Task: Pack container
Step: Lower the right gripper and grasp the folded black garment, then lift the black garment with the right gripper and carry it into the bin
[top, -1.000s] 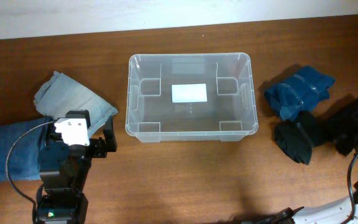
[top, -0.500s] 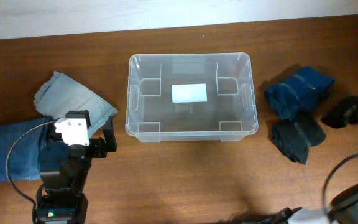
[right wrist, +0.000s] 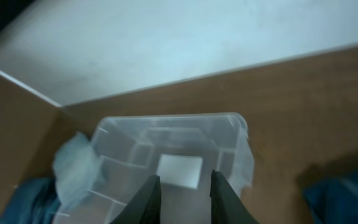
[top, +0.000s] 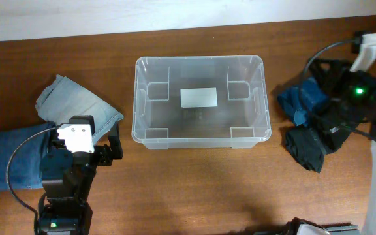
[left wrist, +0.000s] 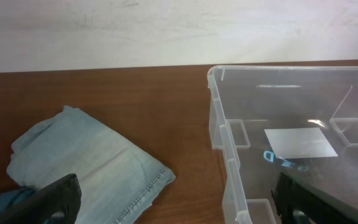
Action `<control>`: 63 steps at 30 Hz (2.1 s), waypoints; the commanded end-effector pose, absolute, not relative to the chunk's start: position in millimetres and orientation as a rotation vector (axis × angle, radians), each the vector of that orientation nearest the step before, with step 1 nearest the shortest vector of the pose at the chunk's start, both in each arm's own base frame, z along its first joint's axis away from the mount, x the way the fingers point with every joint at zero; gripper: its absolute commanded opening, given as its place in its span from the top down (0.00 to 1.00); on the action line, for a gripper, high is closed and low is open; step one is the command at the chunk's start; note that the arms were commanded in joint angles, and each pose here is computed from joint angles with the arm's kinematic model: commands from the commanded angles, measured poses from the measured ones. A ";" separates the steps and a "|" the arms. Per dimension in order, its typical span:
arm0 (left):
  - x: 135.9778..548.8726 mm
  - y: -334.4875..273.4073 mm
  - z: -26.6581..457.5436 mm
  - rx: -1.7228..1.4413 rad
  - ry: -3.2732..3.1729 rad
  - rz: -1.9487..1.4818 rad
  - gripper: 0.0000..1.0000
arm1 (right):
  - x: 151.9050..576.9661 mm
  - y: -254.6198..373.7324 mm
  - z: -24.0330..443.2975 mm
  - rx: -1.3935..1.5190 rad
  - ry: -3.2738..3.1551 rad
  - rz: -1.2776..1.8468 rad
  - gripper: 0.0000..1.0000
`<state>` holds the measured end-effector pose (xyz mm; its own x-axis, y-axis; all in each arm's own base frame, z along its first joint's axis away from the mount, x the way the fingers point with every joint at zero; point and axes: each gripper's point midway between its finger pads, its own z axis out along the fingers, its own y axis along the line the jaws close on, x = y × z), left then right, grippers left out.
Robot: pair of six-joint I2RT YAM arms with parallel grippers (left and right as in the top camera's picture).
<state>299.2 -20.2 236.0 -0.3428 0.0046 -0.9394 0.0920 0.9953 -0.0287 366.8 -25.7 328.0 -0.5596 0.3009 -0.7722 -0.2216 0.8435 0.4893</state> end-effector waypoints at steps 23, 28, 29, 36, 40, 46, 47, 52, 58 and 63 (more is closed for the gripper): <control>299.0 -22.9 243.9 0.077 1.910 -0.103 0.01 | 322.0 -183.0 127.6 0.923 2.634 0.202 0.02; 299.0 -22.9 243.9 0.077 1.910 -0.103 0.01 | 327.0 -200.0 111.6 1.041 2.617 0.089 0.02; 299.0 -22.9 243.9 0.077 1.910 -0.103 0.01 | 329.0 -202.9 112.0 1.044 2.607 0.063 0.01; 299.0 -23.0 243.8 0.078 1.911 -0.104 0.01 | 346.4 -207.0 111.1 1.043 2.563 -0.045 0.02; 299.0 -22.9 243.8 0.077 1.911 -0.103 0.01 | 346.2 -205.8 95.1 1.079 2.596 -0.057 0.01; 299.0 -23.0 243.9 0.078 1.910 -0.104 0.00 | 345.0 -206.2 64.9 1.112 2.661 -0.051 0.01; 299.0 -23.0 243.8 0.078 1.911 -0.104 0.01 | 344.5 -205.8 60.9 1.116 2.670 -0.048 0.01; 299.0 -22.9 243.9 0.077 1.910 -0.103 0.01 | 342.1 -204.3 55.1 1.124 2.692 -0.043 0.13; 299.0 -23.0 243.8 0.078 1.911 -0.104 0.01 | 341.0 -203.8 66.7 1.105 2.678 -0.050 0.51; 299.0 -23.0 243.8 0.078 1.911 -0.104 0.01 | 343.7 -205.3 84.6 1.088 2.635 -0.058 0.74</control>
<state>297.8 -20.1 232.1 -0.3585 0.0050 -0.9335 0.0915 0.9954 -0.0298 339.8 -203.4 60.9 -0.6876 0.6915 -0.2213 0.6975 0.7138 0.0632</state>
